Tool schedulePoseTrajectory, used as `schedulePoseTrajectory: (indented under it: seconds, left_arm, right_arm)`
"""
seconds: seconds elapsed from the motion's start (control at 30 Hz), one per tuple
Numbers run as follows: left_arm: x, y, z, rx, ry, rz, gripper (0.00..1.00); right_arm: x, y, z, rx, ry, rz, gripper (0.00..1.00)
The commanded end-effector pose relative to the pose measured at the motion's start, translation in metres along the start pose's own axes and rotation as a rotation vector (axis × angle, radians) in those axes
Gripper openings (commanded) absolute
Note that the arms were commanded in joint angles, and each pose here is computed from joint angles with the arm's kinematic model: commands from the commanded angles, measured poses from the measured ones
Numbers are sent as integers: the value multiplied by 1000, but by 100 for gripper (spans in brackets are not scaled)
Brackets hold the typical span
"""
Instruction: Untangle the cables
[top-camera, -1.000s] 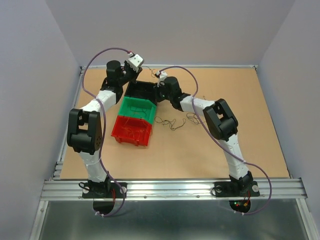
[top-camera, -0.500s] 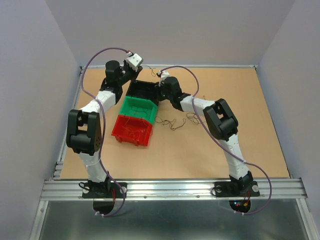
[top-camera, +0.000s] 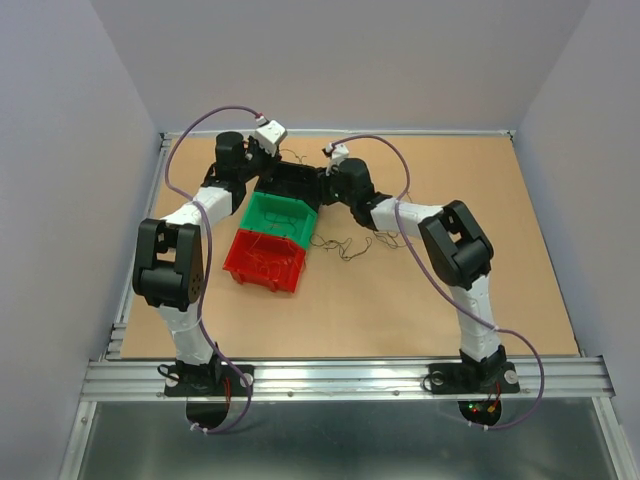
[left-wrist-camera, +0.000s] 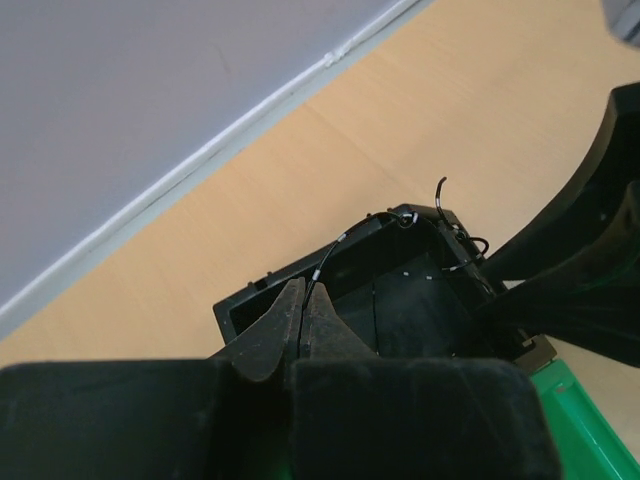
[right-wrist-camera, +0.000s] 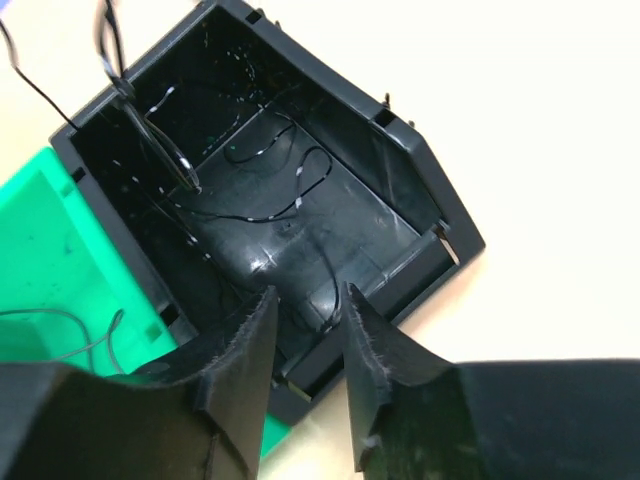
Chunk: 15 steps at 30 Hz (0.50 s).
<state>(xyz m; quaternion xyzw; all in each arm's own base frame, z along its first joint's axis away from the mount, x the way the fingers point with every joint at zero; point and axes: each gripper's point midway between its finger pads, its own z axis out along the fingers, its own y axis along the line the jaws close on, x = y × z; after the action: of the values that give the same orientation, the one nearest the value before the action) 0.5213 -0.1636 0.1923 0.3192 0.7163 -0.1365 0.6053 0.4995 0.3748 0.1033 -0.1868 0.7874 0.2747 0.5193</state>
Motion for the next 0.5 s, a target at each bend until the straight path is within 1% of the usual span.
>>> schedulePoseTrajectory:
  seconds: [0.0,0.07,0.17,0.37,0.4,0.47]
  left_arm:
    - [-12,4,-5,-29,-19,10,0]
    - [-3,1,-2,-17,-4,2,0]
    - [8,-2,2,-4,14,1,0]
    - [26,-10,11,-6,67,26,0]
    - [29,-8,11,-27,83,31,0]
    - [31,-7,12,-40,97,44,0]
  right_arm:
    - [-43,10,-20,-36,-132,14,40]
    - [-54,12,-27,-46,-164,21,42]
    - [-56,14,-34,-73,-166,19,50]
    - [-58,6,-39,-93,-164,28,50]
    - [-64,3,-42,-98,-183,28,50]
    - [-65,6,-44,-144,-184,25,50]
